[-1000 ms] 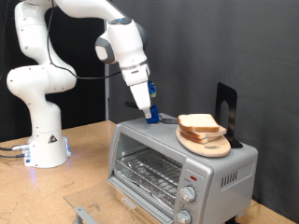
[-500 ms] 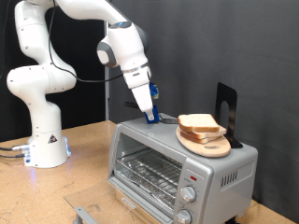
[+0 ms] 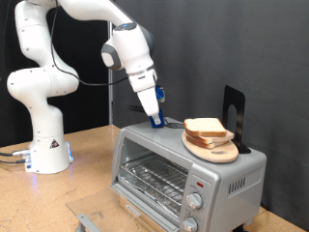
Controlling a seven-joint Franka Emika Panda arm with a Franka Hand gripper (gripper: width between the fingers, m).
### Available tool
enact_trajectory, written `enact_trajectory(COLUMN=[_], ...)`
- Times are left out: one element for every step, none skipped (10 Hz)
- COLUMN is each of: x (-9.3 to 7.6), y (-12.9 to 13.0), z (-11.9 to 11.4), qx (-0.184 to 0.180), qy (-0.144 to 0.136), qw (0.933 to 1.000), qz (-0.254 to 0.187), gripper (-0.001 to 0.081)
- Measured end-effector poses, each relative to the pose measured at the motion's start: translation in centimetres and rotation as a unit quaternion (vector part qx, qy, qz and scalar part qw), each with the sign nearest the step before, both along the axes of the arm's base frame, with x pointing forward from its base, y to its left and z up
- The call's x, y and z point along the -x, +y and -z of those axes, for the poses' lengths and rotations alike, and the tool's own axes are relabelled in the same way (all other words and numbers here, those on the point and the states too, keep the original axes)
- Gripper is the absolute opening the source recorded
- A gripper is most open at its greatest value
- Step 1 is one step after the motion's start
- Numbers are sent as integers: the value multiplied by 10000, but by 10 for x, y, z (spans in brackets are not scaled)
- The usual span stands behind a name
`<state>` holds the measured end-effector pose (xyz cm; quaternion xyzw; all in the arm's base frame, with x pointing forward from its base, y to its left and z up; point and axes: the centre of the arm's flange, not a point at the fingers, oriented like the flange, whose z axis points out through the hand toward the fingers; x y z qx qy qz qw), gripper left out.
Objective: Make a piece of toast with the oven
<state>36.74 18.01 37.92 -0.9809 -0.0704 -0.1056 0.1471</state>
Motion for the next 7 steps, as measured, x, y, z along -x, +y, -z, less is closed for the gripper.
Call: enact_trajectory(x=[1,1,2,2,2,2,1], y=[1,1,2,2,2,2,2], z=[1,3,3,4,5,5,6], qx=[5,5,2,1,3,4,4], qy=[26,52,69,80,92,99,107], qw=[10000,10000,10000,9999,9999,9999,9999], qz=[4,30,58,74,84,87,91], gripper=[805,805,805,805,805,683,543])
